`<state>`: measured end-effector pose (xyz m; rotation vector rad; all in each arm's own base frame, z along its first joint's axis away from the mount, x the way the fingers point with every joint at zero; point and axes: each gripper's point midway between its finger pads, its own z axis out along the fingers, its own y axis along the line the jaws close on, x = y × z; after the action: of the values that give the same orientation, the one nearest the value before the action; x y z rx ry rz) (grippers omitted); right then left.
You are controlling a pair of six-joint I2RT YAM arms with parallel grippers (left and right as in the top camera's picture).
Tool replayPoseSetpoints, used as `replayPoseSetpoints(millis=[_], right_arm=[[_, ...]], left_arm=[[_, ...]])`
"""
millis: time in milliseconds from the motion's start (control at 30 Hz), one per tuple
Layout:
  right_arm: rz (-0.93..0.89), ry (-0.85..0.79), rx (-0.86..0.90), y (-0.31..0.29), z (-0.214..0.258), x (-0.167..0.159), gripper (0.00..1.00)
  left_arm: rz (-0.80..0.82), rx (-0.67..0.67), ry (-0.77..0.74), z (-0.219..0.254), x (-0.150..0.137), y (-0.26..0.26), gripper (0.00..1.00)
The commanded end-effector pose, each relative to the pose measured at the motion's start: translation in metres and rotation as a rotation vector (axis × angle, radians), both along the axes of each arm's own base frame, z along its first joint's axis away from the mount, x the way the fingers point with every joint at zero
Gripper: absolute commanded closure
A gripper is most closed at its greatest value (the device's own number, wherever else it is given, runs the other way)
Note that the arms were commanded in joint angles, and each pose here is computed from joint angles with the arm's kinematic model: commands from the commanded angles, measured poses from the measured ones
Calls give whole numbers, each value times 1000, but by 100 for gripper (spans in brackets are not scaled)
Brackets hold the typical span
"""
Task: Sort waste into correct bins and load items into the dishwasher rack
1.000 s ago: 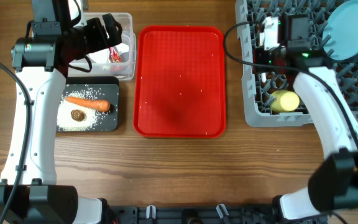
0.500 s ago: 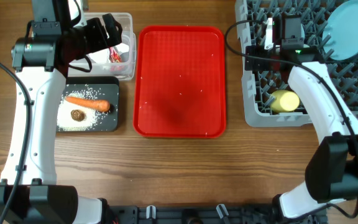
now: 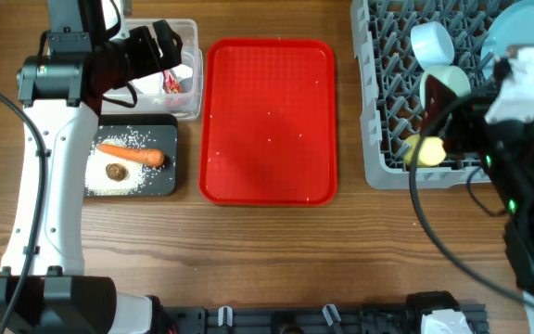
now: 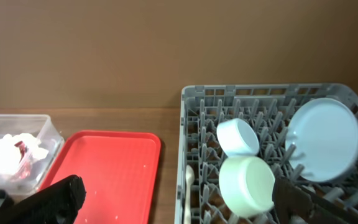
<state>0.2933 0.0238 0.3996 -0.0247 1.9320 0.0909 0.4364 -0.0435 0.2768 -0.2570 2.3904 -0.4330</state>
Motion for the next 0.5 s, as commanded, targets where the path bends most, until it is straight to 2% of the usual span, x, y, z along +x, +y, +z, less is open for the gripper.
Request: replayPoseSetpoints(millis=[0,133,233,367,467], right_arm=[[-34,2,-58,-11,1,-23,0],[-82,-55,-42,-20,15,-47,0],[-80,-71,-51,-21,13,-50,0],[-134,-158,-49,-30,-30,-29,0],[-84,-276,-22,-21,-69,-24,0]], left_arm=[[5,4,0,-1,2,3,0],[5,4,0,-1,2,3,0],[5,4,0,-1,2,3,0],[5,4,0,-1,2,3,0],[5,4,0,-1,2,3,0]])
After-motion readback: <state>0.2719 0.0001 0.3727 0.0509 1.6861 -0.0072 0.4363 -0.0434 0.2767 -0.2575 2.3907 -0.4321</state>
